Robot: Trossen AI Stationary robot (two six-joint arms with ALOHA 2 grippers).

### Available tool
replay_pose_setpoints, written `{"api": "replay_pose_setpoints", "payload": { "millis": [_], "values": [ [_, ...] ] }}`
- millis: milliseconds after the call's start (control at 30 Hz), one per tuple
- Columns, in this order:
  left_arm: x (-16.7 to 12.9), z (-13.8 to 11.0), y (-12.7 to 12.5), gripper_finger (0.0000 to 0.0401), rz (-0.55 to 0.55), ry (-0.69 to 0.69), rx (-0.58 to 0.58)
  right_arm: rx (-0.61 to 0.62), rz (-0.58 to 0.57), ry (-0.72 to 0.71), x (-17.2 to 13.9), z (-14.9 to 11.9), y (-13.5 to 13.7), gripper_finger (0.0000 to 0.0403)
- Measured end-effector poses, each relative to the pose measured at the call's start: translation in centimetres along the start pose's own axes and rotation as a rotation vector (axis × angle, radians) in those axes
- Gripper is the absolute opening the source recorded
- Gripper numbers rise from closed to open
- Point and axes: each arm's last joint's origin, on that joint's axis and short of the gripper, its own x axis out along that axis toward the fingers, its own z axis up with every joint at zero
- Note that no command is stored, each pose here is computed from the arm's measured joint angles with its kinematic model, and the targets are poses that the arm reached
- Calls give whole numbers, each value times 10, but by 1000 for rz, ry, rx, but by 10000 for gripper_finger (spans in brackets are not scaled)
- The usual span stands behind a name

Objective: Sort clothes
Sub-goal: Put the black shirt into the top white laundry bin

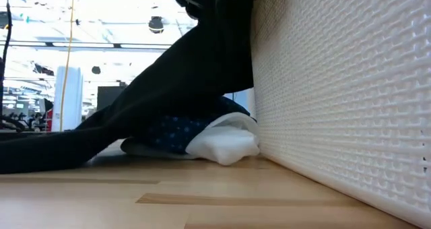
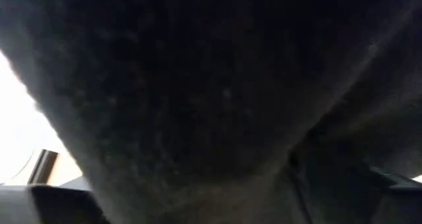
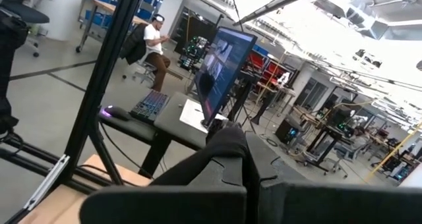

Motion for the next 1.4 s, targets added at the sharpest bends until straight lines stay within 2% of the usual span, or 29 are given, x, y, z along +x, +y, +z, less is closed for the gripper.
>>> {"api": "replay_pose_setpoints", "payload": {
  "millis": [100,267,333,467,567,800,967,1100,1267,1400],
  "values": [
    [0,0,0,239,-7,4,28,5,3,6,0,-1,0,0],
    [-3,-2,-6,55,-38,19,96,2,8,14,0,-1,1,0],
    [-6,-2,-7,18,-44,24,113,4,12,22,0,-2,1,0],
    [-20,0,-9,7,-50,16,123,17,21,40,0,-4,2,0],
    [-42,5,-9,5,-35,-20,120,33,28,55,-1,-5,3,0],
    [-129,15,0,3,73,-205,86,82,42,149,0,-16,1,4],
    [-193,13,15,3,153,-374,19,150,36,253,2,-30,-4,31],
    [-235,9,28,2,170,-523,-24,171,46,346,7,-43,-1,52],
    [-262,14,37,1,198,-694,-39,164,54,438,22,-61,4,66],
    [-268,25,38,1,188,-738,-4,146,66,503,44,-80,13,77]
  ]
}}
